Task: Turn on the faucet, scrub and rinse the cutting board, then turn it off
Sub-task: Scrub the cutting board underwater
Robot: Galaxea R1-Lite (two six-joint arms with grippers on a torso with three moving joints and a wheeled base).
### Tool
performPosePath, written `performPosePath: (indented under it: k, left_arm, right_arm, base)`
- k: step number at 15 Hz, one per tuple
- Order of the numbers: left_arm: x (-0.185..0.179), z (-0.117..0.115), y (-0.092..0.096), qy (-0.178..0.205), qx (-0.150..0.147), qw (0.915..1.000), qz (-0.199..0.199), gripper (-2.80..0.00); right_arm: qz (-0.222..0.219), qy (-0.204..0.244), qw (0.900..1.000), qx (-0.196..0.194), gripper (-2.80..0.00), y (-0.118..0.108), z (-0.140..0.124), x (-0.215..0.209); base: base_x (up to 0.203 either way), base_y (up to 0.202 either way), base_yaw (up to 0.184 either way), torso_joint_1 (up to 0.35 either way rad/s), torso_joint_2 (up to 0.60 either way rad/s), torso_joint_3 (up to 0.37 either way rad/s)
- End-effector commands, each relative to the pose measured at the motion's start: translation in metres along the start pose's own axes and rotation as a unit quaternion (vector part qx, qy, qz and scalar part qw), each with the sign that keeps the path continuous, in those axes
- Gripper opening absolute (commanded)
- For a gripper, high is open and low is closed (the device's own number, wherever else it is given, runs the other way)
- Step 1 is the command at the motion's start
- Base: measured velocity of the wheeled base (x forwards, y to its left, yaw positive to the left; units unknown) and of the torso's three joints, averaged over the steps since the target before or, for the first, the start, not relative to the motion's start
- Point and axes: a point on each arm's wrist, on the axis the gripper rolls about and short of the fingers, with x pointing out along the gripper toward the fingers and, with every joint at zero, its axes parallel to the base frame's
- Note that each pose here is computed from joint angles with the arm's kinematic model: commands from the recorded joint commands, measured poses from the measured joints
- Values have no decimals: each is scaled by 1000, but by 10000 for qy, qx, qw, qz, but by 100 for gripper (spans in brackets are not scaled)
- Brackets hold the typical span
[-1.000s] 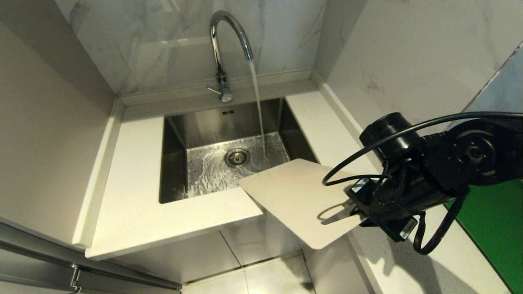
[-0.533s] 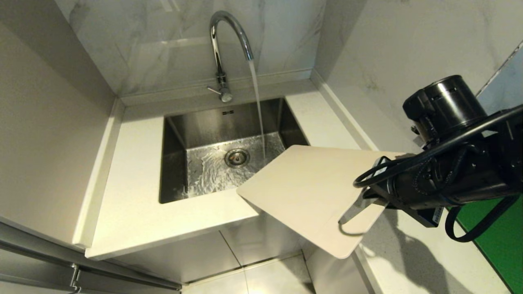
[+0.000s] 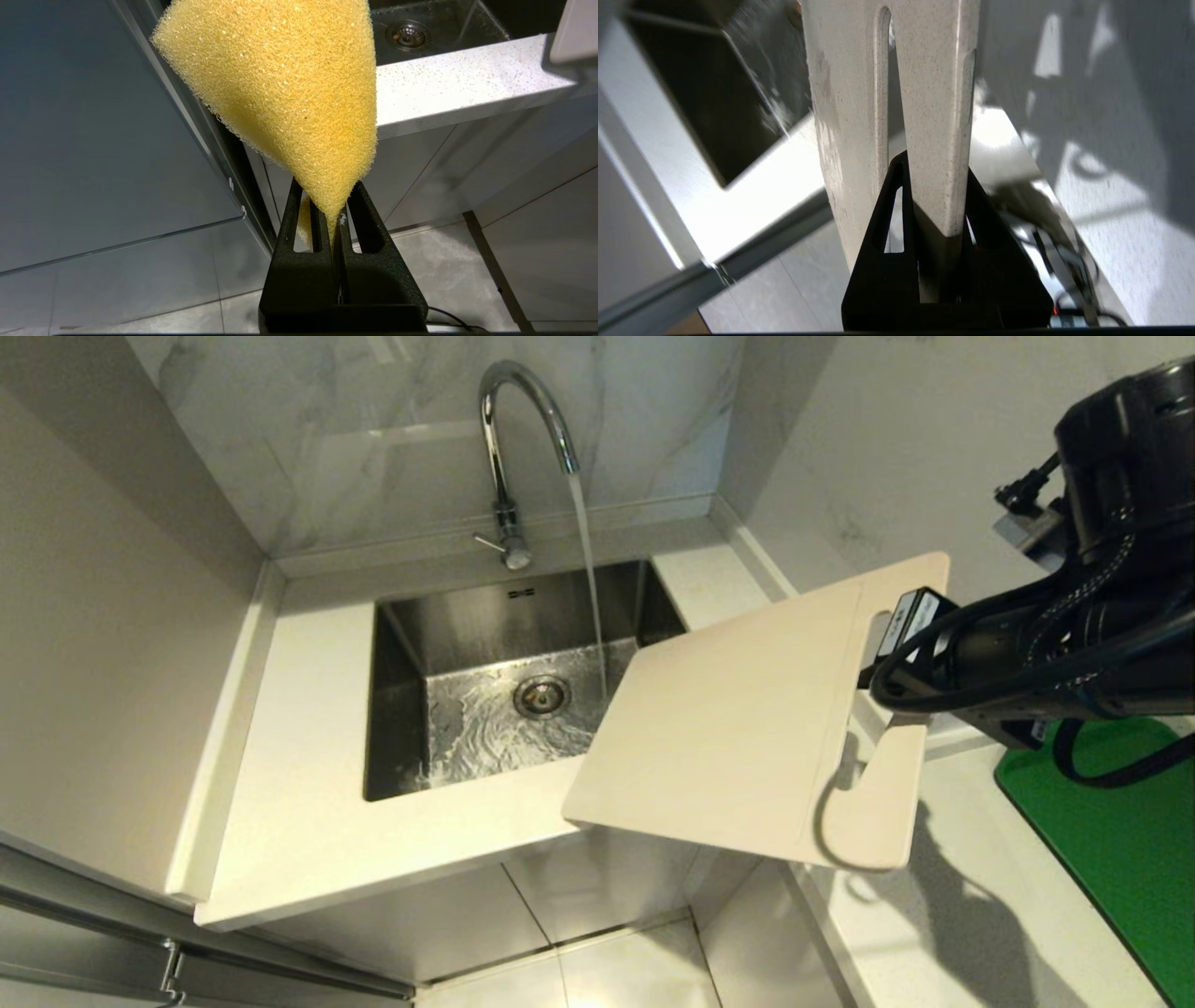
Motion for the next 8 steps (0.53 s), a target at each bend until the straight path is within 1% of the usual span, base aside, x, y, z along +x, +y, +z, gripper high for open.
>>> performPosePath:
  k: [1, 5, 8]
  left_arm:
    - [0, 0, 0, -15, -3, 10000, 4, -280]
    - [0, 0, 0, -15, -3, 10000, 4, -280]
    - [0, 0, 0, -15, 4, 10000, 4, -280]
  right_arm:
    - [209, -386, 9990, 12, -280, 6, 15, -12]
    - [478, -813, 9955, 44, -280, 17, 34, -31]
    - [497, -838, 9952, 46, -280, 17, 34, -36]
  base:
    - [0, 0, 0, 0, 0, 0]
    - [0, 0, 0, 0, 0, 0]
    - [0, 0, 0, 0, 0, 0]
